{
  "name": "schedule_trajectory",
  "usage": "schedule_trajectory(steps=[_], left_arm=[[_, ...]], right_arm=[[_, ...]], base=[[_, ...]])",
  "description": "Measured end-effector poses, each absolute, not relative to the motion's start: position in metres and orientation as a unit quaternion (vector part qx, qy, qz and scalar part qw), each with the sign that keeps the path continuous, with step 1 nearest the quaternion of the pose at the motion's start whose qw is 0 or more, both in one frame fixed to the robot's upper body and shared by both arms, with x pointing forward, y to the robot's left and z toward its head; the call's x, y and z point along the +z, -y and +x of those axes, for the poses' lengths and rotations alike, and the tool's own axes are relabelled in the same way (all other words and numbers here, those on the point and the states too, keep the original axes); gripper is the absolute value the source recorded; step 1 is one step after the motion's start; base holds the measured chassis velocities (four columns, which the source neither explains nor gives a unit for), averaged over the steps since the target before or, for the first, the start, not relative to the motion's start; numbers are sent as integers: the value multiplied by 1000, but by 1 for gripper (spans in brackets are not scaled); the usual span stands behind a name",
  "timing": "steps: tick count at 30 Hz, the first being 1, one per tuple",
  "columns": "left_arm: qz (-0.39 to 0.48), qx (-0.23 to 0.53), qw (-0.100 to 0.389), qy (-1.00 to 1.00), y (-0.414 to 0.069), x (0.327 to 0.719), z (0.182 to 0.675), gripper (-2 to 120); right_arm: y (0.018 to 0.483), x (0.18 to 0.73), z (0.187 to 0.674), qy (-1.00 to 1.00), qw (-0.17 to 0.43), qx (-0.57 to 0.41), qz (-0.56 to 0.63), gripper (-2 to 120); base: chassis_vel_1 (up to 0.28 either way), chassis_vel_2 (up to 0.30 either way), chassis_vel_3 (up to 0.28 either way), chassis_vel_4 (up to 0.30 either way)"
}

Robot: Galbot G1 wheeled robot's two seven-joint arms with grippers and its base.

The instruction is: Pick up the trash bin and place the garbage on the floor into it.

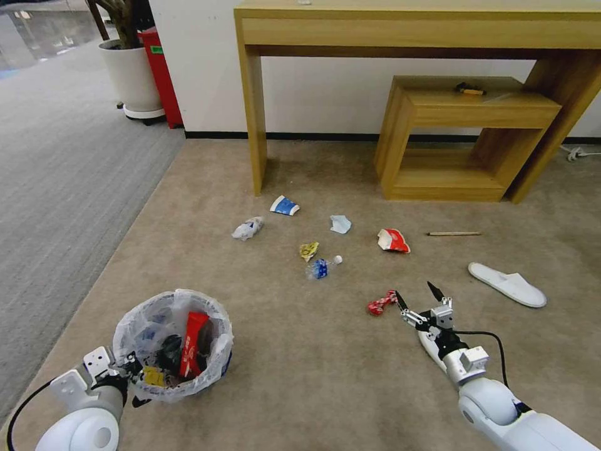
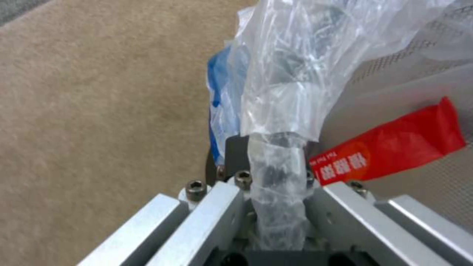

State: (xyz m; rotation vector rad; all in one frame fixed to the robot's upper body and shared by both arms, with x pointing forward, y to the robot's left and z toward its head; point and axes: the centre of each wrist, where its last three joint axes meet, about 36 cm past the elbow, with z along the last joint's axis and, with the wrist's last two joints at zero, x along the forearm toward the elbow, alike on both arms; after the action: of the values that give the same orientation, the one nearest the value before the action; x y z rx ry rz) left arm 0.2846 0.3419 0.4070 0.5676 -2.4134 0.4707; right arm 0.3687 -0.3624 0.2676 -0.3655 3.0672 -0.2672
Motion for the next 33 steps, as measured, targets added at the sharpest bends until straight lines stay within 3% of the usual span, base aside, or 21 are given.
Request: schedule_trajectory(steps=[10, 15, 21, 33], left_arm=[[210, 183, 313, 908, -338, 402, 284, 0], [210, 185, 314, 907, -336, 401, 283, 0], [211, 184, 315, 907, -336, 400, 281, 0], [216, 189, 298, 910, -344, 416, 284, 0]], right_arm=[[358, 259, 369, -989, 28, -81, -123, 89], [349, 252, 368, -989, 25, -72, -126, 89], [347, 248, 362, -988, 13, -84, -128, 99], [367, 243, 306, -987, -76, -104, -94, 100]], base=[[-211, -218, 215, 214], [-70, -73, 32, 40], [20, 15, -7, -4], [0, 0, 0, 0]])
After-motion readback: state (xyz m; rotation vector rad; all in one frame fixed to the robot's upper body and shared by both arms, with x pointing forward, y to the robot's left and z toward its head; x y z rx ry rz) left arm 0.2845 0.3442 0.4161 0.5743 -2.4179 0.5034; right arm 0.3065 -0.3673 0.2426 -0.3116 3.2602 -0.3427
